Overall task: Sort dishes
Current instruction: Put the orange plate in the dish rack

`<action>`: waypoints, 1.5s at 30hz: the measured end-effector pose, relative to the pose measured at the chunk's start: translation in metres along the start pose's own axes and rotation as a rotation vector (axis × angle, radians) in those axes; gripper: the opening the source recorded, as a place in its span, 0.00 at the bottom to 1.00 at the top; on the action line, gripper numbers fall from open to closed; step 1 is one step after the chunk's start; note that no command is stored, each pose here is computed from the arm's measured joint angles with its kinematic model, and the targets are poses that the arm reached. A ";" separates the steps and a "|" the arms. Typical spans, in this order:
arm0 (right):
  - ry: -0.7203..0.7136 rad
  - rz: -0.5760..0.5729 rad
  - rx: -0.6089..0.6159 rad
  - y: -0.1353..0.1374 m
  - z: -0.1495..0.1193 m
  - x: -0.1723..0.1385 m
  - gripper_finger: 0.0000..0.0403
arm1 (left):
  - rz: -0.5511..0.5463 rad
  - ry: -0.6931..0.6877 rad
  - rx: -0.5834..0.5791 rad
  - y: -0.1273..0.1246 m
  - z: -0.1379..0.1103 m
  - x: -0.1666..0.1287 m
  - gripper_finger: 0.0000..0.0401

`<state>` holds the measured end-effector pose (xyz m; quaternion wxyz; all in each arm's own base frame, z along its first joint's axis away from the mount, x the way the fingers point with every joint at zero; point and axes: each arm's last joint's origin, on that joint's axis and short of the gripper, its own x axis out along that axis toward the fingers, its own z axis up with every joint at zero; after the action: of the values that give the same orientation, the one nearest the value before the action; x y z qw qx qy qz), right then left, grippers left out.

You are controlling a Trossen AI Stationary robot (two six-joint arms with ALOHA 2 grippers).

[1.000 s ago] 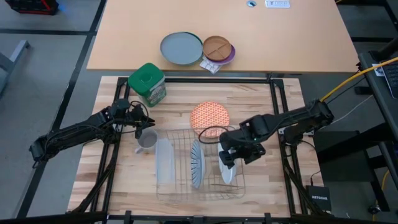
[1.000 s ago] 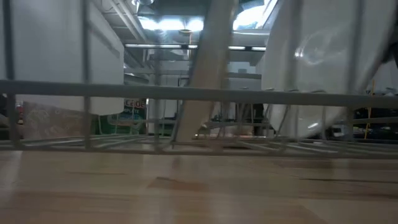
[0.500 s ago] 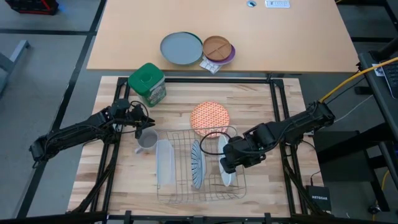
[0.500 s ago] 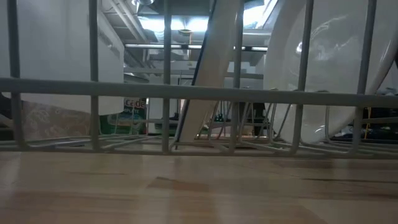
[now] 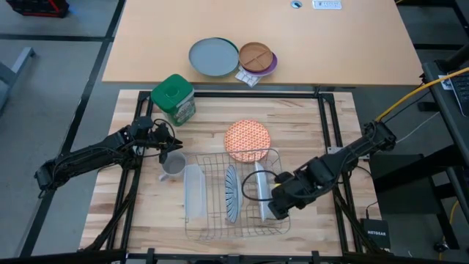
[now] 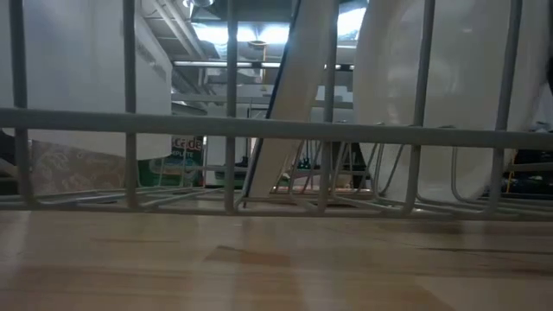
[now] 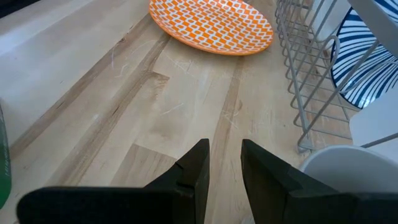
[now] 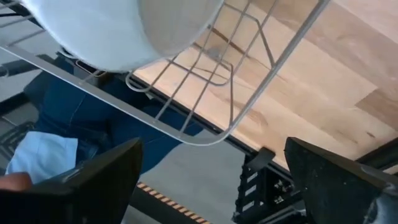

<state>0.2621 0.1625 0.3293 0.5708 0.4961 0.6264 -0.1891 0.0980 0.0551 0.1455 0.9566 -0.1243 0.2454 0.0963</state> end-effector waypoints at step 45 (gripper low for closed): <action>-1.247 -0.115 -0.080 -0.055 0.046 -0.105 0.97 | 0.000 0.000 0.000 0.000 0.000 0.000 0.20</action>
<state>0.2251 0.0592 0.3933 0.8359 0.2362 0.2077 -0.4499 0.0980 0.0551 0.1455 0.9566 -0.1243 0.2453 0.0963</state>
